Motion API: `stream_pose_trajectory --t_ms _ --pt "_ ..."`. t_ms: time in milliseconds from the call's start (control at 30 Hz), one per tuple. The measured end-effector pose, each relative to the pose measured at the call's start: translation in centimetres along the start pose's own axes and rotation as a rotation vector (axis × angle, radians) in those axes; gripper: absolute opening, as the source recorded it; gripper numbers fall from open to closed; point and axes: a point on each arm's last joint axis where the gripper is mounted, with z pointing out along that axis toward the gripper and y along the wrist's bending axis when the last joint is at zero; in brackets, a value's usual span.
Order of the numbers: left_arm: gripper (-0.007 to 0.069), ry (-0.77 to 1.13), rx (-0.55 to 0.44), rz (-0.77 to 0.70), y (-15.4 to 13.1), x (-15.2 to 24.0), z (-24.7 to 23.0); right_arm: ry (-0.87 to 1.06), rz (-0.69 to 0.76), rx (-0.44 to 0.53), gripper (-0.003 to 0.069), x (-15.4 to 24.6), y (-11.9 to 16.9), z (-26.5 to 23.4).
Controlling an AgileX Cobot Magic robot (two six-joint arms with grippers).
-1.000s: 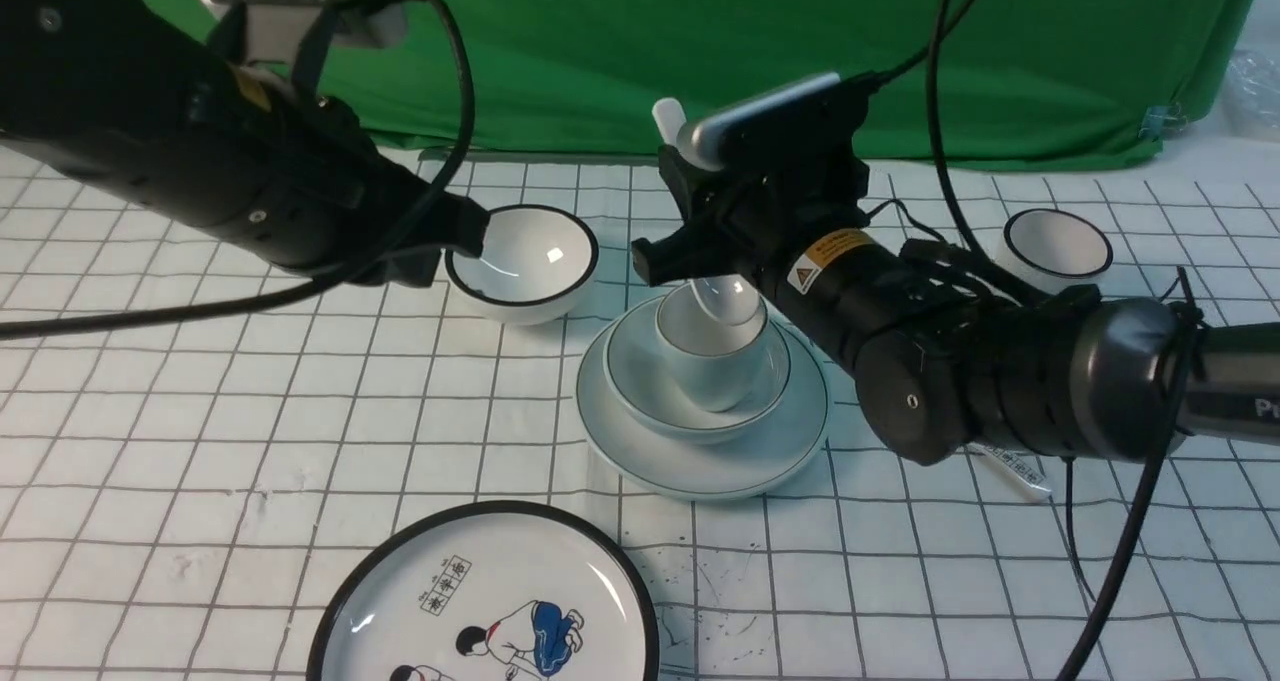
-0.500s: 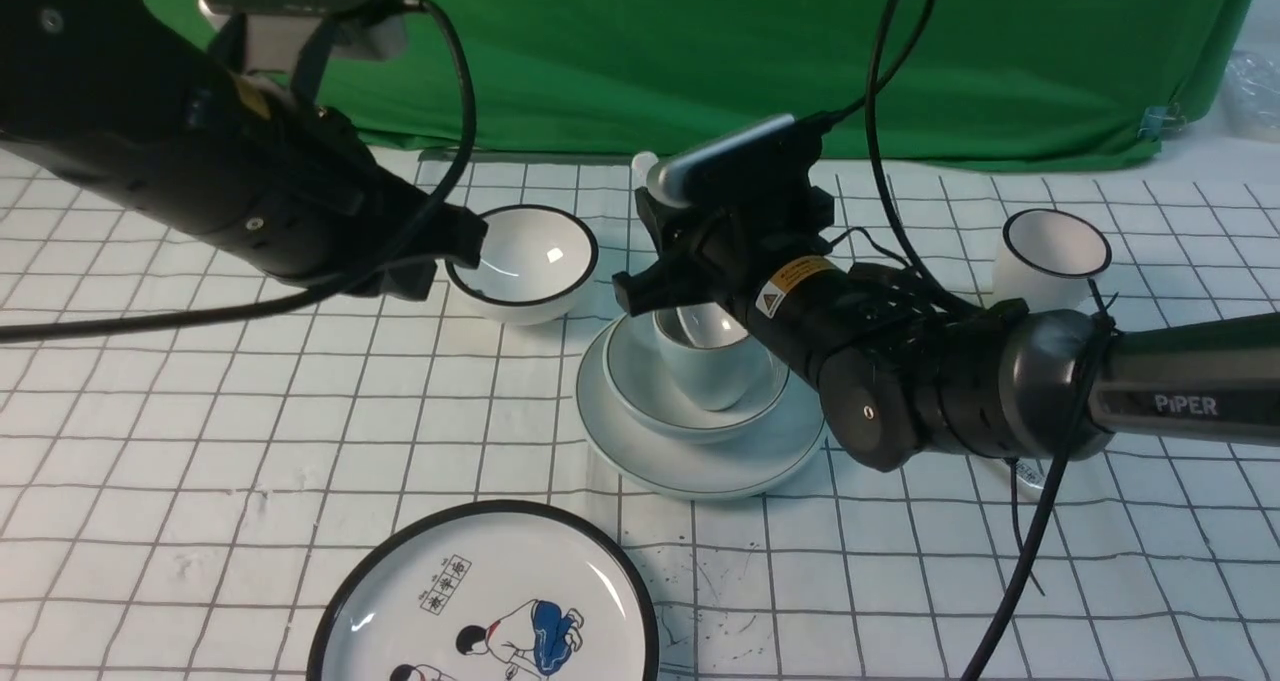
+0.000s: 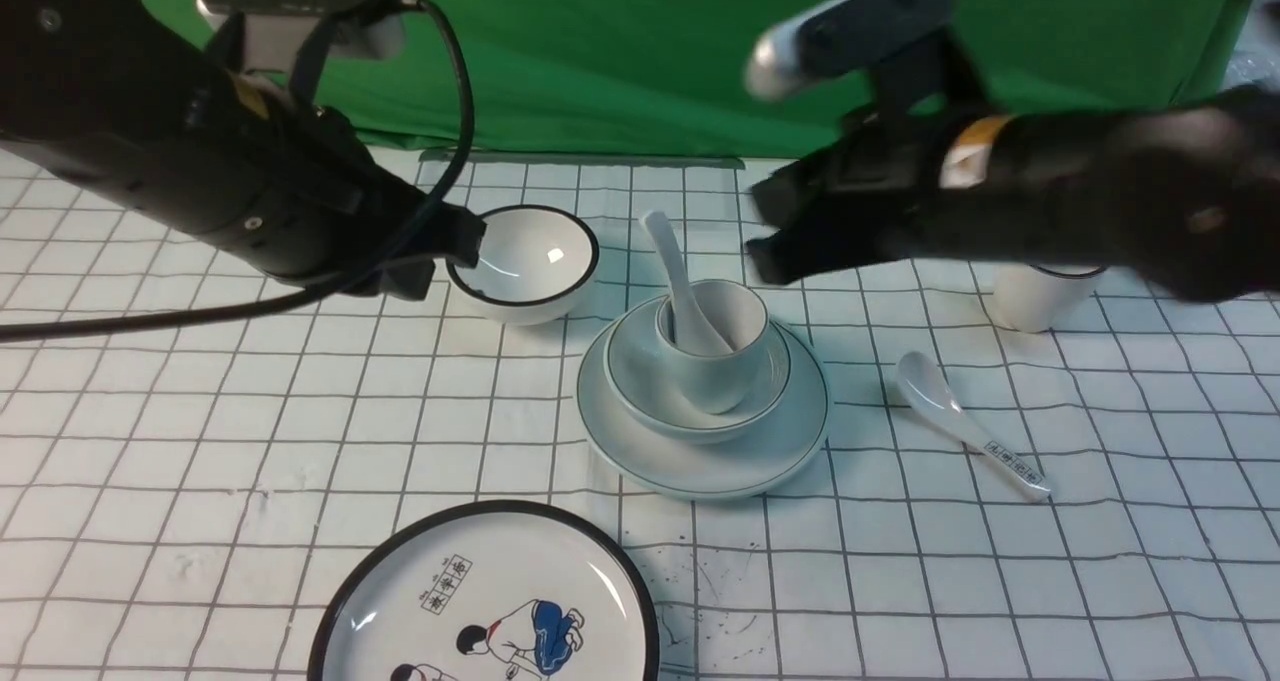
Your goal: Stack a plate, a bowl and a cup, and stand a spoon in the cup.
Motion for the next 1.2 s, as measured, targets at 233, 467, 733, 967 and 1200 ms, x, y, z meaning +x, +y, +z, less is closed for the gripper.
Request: stream_pose_trajectory --t_ms 233,467,733,967,1200 --pt "0.0001 -0.081 0.004 0.04 -0.2 1.0 -3.0 -0.209 0.112 0.197 0.0027 3.4 -2.6 -15.7" --pt "0.0001 -0.312 0.005 0.049 0.0 7.6 -7.6 -0.562 0.176 0.297 0.0026 14.6 0.1 -20.2" --pt "0.0001 -0.646 0.032 0.02 0.6 15.6 -10.6 -0.825 0.162 0.333 0.0075 20.0 1.3 -20.7" --pt "0.0001 -0.924 0.048 -0.013 1.0 19.2 -12.0 -0.878 0.156 0.337 0.0188 20.2 1.4 -21.2" --pt "0.0002 -0.962 0.042 0.002 1.0 19.8 -12.4 -0.88 0.157 0.337 0.022 20.2 1.4 -21.2"
